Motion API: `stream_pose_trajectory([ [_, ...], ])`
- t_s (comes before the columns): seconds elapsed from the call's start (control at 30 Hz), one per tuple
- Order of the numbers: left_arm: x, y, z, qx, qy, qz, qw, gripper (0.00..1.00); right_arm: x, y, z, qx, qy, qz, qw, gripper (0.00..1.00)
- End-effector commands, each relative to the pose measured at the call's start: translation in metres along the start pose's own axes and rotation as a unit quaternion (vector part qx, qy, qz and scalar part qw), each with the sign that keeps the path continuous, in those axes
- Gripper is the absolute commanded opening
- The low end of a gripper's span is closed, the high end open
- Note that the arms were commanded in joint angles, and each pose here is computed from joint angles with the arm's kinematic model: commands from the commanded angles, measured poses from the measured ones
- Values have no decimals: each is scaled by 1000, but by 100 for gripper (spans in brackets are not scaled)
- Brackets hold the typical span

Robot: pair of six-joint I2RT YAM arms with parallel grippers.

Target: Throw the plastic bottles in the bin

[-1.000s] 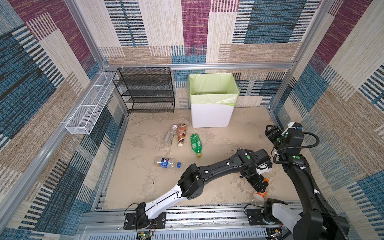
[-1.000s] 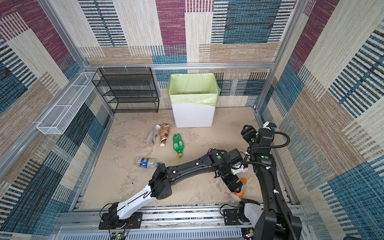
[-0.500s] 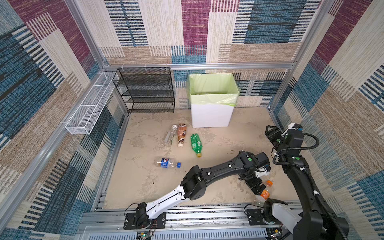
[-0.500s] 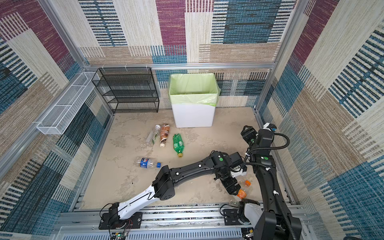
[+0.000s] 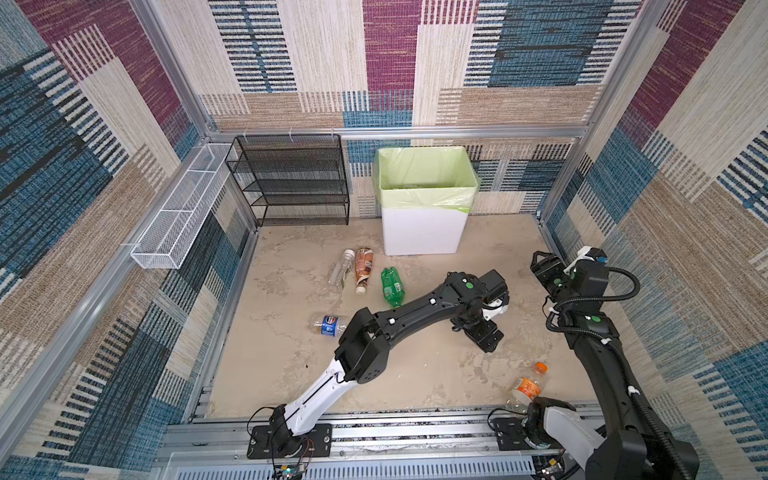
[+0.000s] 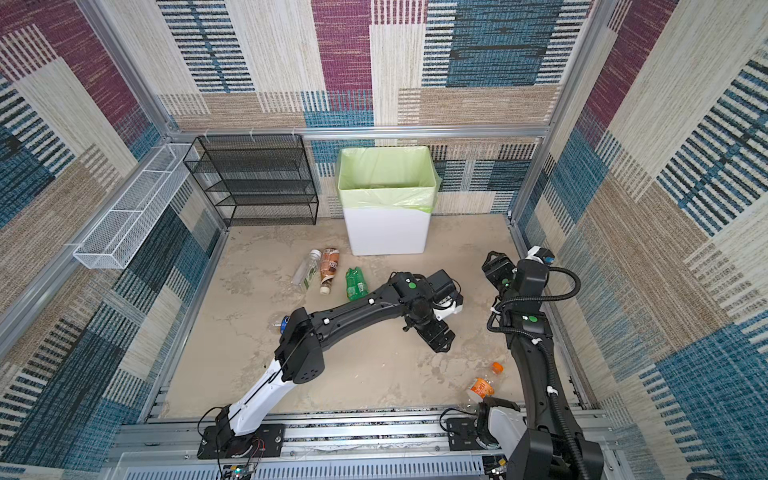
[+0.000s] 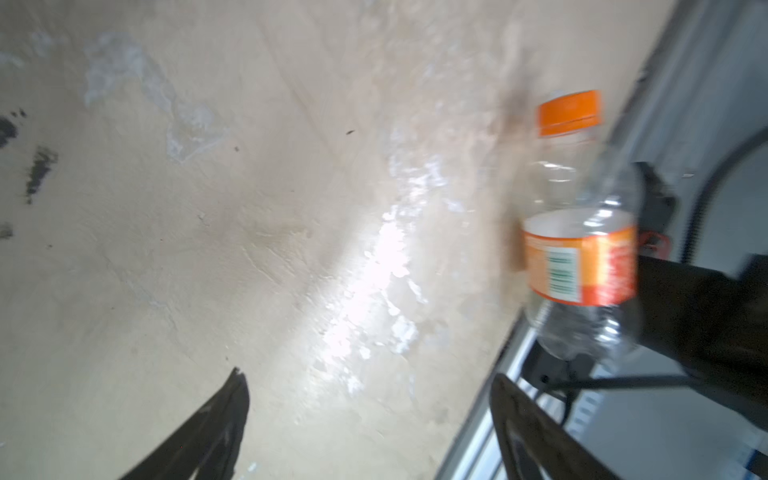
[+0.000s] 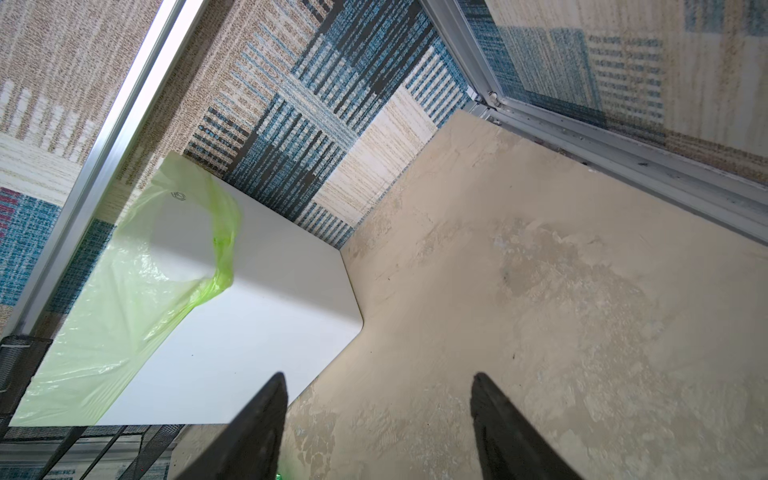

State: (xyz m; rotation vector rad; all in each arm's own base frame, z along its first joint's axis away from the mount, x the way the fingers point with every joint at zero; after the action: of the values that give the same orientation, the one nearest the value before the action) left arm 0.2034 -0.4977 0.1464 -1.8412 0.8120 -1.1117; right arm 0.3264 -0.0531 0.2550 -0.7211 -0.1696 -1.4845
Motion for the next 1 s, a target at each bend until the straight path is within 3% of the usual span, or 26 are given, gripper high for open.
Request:
stream_pose_trajectory([
  [0.0,17,0,-40,-87,9,-41,995,94,2,0,0,2,0,-10,1000,71],
  [0.13,11,20,-64,-115,27,-13,993,95,-1,2,-2,3,7,-5,1000,71],
  [0.6,17,60,-80,-94,87,4,992,99,-1,-1,-5,2,7,-10,1000,71],
  [0.97,13,77,-92,-157,150,4,976,99,-4,1,-6,6,13,-6,1000,73],
])
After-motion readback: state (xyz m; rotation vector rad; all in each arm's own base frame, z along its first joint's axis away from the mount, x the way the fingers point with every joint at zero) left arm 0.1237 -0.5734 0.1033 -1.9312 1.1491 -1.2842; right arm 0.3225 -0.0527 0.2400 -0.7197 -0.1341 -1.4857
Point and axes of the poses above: each gripper's point midway between its finger pads, its own y axis out along the fingers, its own z axis along the line the jaws close on, x = y × z, the point moved 3 cm from there along -y, back along the fingers, and after that the axes turned 10 degrees about y, right-handed, at the moved point
